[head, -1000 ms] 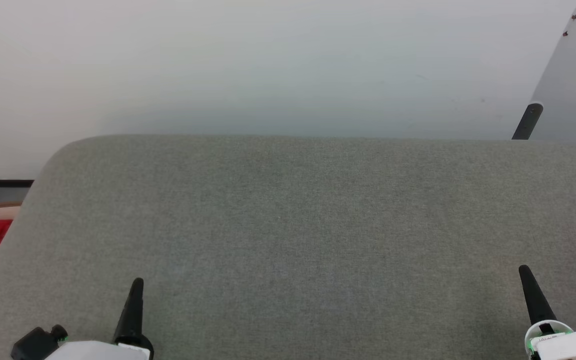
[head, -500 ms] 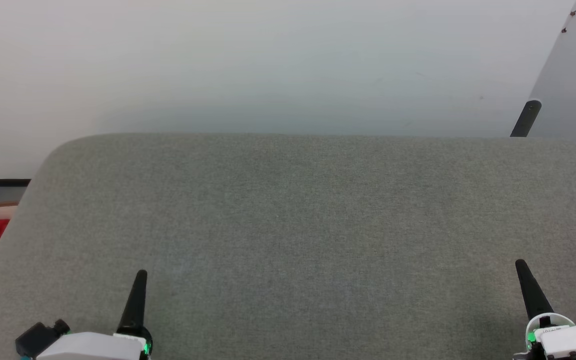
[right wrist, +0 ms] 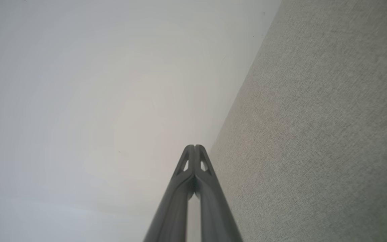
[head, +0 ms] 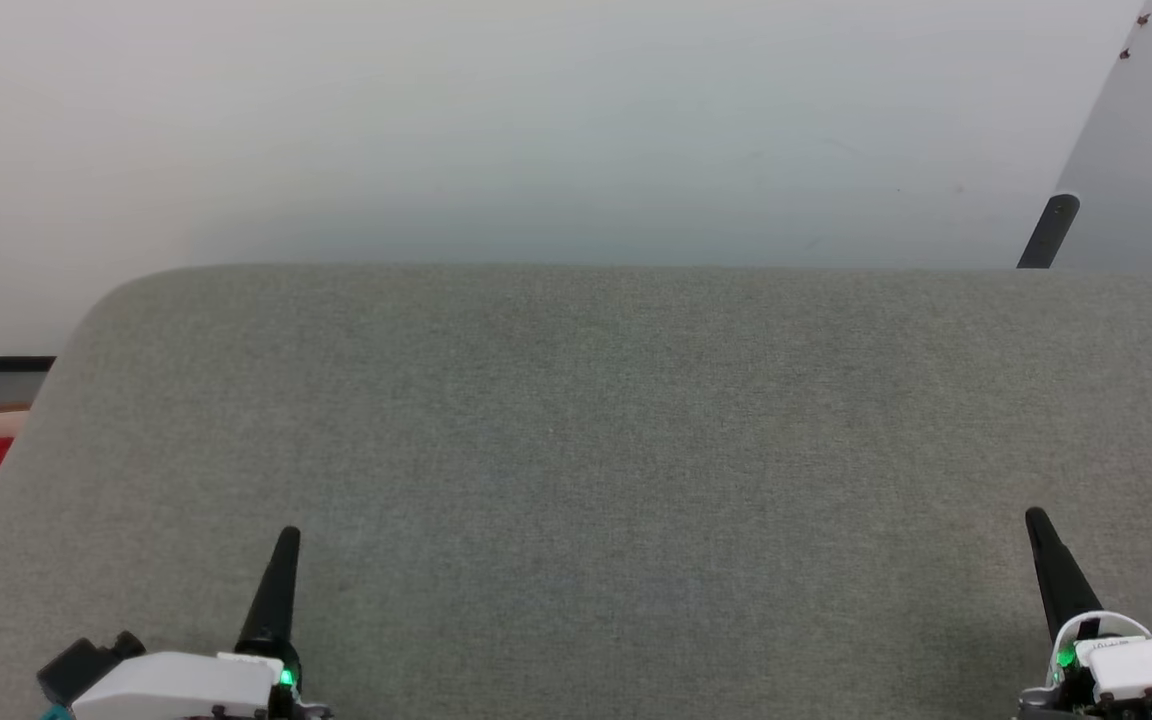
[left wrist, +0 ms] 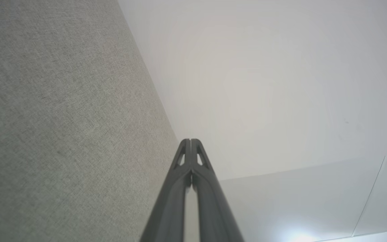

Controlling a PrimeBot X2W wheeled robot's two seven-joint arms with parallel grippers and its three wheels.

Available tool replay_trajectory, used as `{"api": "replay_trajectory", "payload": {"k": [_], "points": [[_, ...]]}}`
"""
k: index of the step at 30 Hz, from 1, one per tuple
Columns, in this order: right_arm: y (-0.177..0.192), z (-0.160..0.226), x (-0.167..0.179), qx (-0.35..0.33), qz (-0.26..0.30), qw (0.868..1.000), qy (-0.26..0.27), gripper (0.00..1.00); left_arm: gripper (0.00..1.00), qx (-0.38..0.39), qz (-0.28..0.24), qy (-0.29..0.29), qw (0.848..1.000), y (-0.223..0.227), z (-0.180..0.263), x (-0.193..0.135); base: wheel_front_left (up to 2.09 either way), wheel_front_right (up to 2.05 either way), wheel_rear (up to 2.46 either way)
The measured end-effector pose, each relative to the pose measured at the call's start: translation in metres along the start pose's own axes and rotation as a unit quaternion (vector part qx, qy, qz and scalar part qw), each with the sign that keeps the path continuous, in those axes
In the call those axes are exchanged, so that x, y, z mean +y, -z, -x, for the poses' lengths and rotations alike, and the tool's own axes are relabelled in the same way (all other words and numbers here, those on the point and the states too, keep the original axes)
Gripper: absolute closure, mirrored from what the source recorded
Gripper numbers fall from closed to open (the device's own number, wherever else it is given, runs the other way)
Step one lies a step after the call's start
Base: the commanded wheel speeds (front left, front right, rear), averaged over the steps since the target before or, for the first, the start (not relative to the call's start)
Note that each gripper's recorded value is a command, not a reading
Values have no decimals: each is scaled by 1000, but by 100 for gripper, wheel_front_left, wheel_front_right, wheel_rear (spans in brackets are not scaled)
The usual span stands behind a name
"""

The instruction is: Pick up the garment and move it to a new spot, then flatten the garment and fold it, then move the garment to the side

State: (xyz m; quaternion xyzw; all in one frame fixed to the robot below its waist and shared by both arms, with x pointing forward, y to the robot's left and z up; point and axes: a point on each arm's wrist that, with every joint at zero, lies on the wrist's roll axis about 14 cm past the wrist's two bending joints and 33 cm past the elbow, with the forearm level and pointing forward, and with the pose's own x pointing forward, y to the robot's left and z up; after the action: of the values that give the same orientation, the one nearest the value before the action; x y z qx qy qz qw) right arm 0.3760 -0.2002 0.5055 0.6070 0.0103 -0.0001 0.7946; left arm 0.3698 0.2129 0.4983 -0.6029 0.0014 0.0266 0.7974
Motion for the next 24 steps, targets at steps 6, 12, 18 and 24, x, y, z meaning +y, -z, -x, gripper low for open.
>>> {"api": "replay_trajectory", "payload": {"k": [6, 12, 18, 24], "points": [[0, -2, 0, -1, -23, 1000, -1, 100, 100, 2, 25, 2, 1000, 2, -3, -1, 0, 0, 0], [0, -5, 1, -3, -45, 999, -2, 100, 100, 6, 47, 3, 999, 4, -6, -3, 0, 0, 0], [0, -6, -1, -4, -67, 998, -1, 100, 100, 9, 70, 6, 997, 5, -9, -5, 0, 0, 0], [-1, -8, 0, -5, -86, 996, -3, 100, 100, 13, 90, 8, 996, 8, -11, -6, 0, 0, 0]]}}
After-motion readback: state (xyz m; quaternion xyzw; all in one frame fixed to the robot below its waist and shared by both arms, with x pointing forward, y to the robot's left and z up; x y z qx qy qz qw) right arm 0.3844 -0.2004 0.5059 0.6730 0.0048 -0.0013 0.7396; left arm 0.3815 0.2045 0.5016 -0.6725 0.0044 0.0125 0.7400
